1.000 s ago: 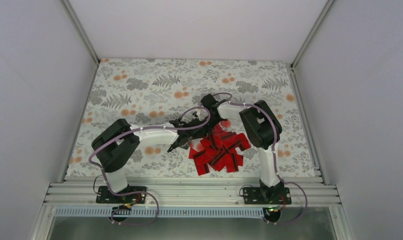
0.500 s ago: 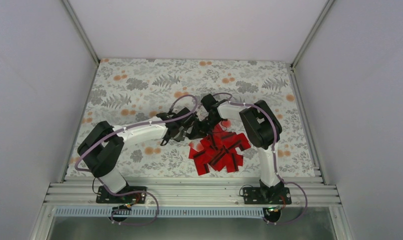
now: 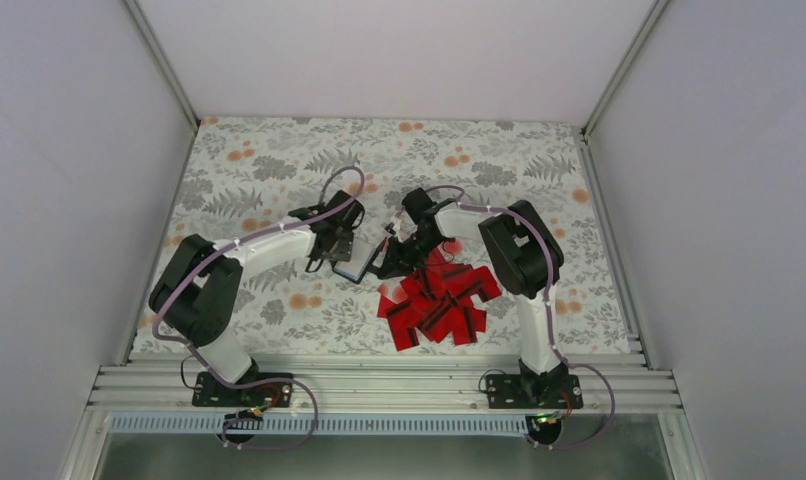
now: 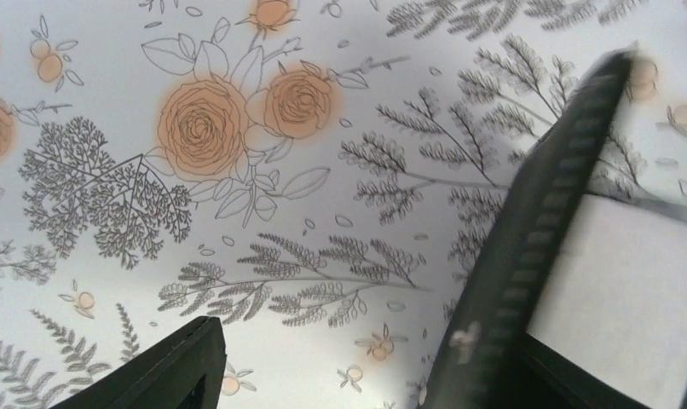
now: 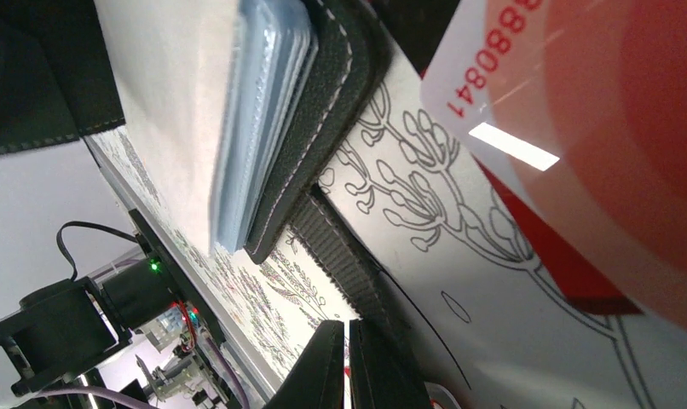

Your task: Put the credit cards into the card holder

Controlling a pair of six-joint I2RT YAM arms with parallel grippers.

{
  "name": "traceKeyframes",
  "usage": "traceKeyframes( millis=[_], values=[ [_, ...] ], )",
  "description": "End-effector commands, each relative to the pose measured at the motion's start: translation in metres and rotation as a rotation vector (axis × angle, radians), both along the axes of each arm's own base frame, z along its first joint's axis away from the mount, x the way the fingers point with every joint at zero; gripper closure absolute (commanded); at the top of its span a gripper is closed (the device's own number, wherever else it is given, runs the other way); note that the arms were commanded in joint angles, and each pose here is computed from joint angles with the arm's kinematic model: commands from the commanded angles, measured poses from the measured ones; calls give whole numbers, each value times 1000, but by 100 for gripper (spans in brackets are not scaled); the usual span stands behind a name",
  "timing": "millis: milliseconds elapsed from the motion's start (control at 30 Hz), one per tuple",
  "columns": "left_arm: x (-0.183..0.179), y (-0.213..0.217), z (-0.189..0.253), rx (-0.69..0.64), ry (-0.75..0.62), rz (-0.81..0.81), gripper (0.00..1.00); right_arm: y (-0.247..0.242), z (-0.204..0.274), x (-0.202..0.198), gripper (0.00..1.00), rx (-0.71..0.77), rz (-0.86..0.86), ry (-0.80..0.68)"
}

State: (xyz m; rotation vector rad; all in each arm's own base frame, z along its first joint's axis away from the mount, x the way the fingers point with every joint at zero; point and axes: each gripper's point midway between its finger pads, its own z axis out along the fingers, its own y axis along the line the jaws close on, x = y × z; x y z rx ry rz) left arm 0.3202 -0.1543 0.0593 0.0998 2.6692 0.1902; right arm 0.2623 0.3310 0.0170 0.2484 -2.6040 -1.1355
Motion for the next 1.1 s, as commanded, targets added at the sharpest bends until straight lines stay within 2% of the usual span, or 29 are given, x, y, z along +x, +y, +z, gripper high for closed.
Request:
traceKeyframes(
  millis=[0, 133, 333, 367, 700, 1067],
  values=[
    [15, -8, -7, -105, 17, -45, 34, -12, -23, -10, 96, -77, 8, 45],
    [17, -1, -13, -165, 41, -28, 60, -11, -23, -8, 96, -78, 12, 43],
    [6, 9, -32, -218, 103, -11, 94, -8, -18, 0, 96, -76, 14, 28],
    [4, 10, -34, -232, 110, -3, 97, -7, -16, 3, 96, -73, 12, 24],
    [-32, 4, -32, -415, 167, 99, 98, 11, 24, 25, 96, 1, 22, -25],
    [-52, 6, -33, -491, 203, 216, 98, 28, 71, 30, 96, 116, 26, -55]
  ],
)
